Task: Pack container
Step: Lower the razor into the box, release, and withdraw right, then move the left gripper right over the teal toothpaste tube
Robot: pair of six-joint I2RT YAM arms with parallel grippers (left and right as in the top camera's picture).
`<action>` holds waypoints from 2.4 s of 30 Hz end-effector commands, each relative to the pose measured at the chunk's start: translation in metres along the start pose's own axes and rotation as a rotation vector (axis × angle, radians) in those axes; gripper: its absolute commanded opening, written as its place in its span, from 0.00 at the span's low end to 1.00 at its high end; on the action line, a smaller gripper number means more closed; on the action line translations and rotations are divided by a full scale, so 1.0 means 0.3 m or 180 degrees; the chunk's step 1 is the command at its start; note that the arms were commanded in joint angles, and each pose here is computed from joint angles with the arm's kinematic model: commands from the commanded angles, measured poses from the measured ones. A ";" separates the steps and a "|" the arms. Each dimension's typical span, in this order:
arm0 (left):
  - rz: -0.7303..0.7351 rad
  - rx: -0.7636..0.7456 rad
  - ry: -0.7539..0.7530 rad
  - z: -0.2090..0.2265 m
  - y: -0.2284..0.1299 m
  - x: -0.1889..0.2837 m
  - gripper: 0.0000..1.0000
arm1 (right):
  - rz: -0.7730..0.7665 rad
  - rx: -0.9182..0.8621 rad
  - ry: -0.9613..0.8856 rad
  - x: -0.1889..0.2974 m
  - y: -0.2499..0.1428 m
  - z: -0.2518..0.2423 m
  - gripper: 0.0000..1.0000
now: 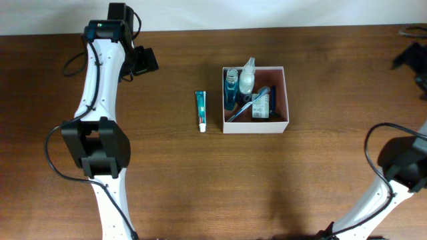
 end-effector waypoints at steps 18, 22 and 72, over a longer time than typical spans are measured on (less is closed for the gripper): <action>-0.0007 -0.0049 -0.0014 -0.005 0.004 0.000 1.00 | 0.0361 -0.0157 -0.0531 -0.099 -0.041 -0.174 0.99; 0.0056 -0.0065 0.0003 -0.005 -0.014 0.000 1.00 | 0.0361 -0.0158 -0.0531 -0.099 -0.041 -0.174 0.99; 0.0759 -0.1257 0.0095 -0.326 -0.548 -0.062 1.00 | 0.0361 -0.0157 -0.0531 -0.099 -0.041 -0.174 0.99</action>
Point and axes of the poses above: each gripper's point midway between its finger pads, its own x axis back along the fingers, its own z axis along the line the jaws close on, y = z × x, the point moved 3 cm from there along x, back along the fingers, and after that the axes turned 15 degrees about x, right-handed, at the moved point
